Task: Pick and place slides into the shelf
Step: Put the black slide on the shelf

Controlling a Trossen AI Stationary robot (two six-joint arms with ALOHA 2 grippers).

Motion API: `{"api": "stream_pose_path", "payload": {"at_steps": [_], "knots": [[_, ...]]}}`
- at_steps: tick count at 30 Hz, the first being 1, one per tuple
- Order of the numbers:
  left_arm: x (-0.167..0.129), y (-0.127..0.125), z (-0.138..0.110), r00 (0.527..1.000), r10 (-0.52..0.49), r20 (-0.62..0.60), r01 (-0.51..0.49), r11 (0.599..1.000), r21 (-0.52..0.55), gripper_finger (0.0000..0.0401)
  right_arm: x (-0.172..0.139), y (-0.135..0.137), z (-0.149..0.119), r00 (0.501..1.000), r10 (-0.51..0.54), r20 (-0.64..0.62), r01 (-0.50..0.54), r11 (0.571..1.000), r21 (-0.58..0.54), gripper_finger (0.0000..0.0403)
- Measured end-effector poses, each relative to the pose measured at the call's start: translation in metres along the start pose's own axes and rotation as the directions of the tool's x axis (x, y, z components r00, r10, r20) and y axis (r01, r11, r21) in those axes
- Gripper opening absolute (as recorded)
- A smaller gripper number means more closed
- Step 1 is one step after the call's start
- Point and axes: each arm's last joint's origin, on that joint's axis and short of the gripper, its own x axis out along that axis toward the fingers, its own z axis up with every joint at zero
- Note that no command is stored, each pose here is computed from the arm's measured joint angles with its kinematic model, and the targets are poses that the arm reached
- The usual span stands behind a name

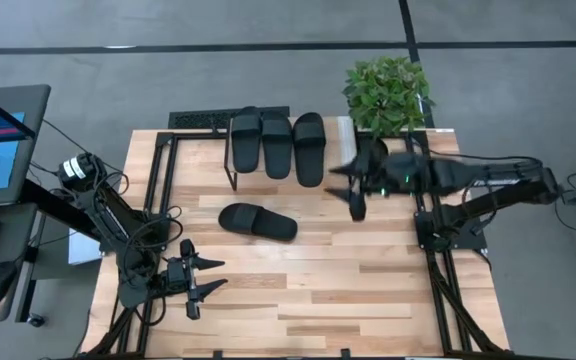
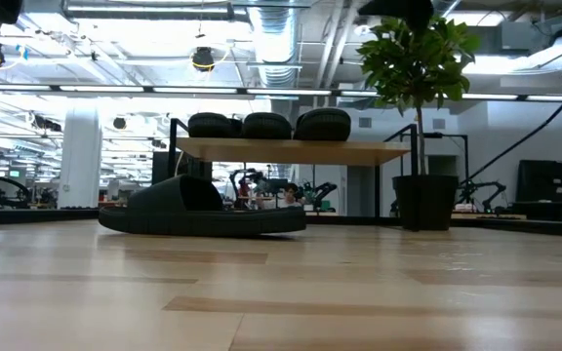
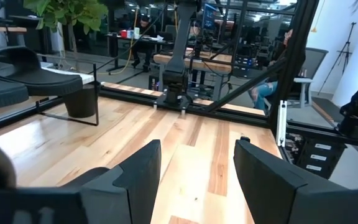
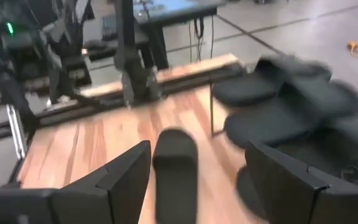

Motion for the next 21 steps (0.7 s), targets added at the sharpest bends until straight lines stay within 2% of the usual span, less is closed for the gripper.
{"api": "stream_pose_path", "payload": {"at_steps": [12, 16, 21], "knots": [[0.000, 0.003, -0.009, 0.999, 0.010, -0.036, -0.011, 1.000, -0.027, 0.0192, -0.006, 0.068, -0.107, 0.991, -0.058, 0.119, 0.058, 0.998, 0.008, 0.0255], [0.001, 0.005, -0.013, 0.998, 0.022, -0.051, -0.024, 0.999, -0.036, 0.0192, -0.005, 0.078, -0.146, 0.985, -0.122, 0.119, 0.117, 0.992, 0.040, 0.0255], [0.008, 0.013, -0.020, 0.994, 0.074, -0.077, -0.081, 0.992, -0.092, 0.0192, -0.004, 0.085, -0.182, 0.975, -0.200, 0.096, 0.194, 0.978, 0.074, 0.0255]]}}
